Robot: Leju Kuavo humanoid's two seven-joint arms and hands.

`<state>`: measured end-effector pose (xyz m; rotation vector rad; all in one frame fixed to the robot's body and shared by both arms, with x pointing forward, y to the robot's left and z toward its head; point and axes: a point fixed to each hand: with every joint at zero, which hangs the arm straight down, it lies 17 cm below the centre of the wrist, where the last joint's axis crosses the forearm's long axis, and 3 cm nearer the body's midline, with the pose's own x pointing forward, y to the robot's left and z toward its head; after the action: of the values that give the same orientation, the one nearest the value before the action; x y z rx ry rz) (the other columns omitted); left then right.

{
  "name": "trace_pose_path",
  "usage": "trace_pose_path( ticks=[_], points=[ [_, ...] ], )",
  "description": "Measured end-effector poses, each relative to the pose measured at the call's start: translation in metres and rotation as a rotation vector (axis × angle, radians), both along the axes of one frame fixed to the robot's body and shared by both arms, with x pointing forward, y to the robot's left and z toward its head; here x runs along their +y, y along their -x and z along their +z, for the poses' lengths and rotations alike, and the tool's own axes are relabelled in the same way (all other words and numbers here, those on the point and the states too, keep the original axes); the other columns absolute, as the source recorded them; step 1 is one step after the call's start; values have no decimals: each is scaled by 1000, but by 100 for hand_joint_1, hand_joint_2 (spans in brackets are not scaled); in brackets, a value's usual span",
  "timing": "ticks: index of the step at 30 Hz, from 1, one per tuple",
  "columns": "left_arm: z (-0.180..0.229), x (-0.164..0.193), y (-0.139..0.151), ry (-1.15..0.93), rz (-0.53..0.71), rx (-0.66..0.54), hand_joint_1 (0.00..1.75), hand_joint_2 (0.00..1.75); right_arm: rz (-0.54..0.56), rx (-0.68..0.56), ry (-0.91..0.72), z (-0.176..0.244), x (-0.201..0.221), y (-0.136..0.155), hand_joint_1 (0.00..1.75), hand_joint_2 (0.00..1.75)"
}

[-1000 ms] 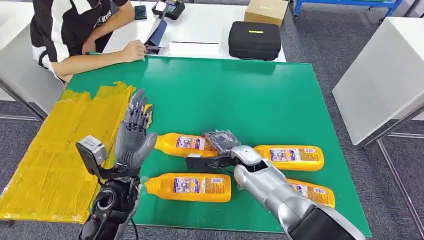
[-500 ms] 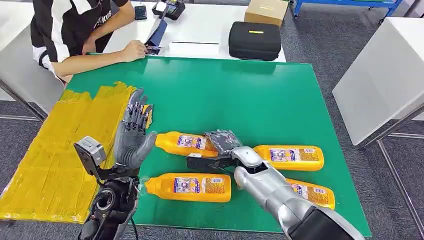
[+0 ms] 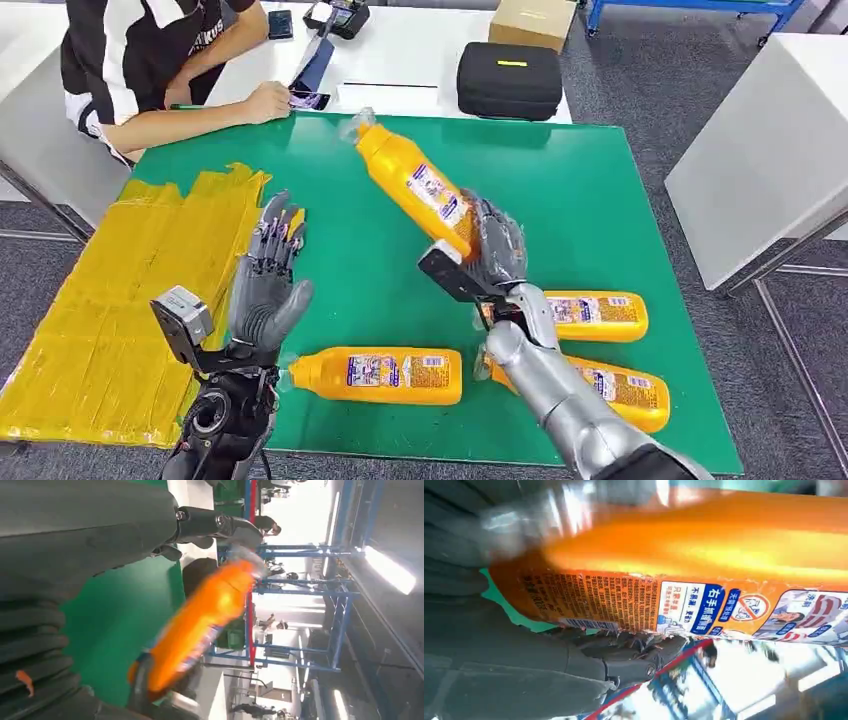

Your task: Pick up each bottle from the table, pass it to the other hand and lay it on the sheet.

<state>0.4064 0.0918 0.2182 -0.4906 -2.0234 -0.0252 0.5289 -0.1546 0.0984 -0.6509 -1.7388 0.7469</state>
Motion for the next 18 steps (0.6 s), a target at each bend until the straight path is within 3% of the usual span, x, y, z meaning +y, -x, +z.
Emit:
trace_pose_path(
  ticks=[7, 18],
  points=[
    [-6, -6, -3, 1, -35, 50, 0, 175, -44, -190, -142, 51, -7, 14, 175, 175],
    [-2, -14, -12, 176, -216, 166, 0, 175, 0, -246, -285, 74, 9, 31, 175, 175]
  ],
)
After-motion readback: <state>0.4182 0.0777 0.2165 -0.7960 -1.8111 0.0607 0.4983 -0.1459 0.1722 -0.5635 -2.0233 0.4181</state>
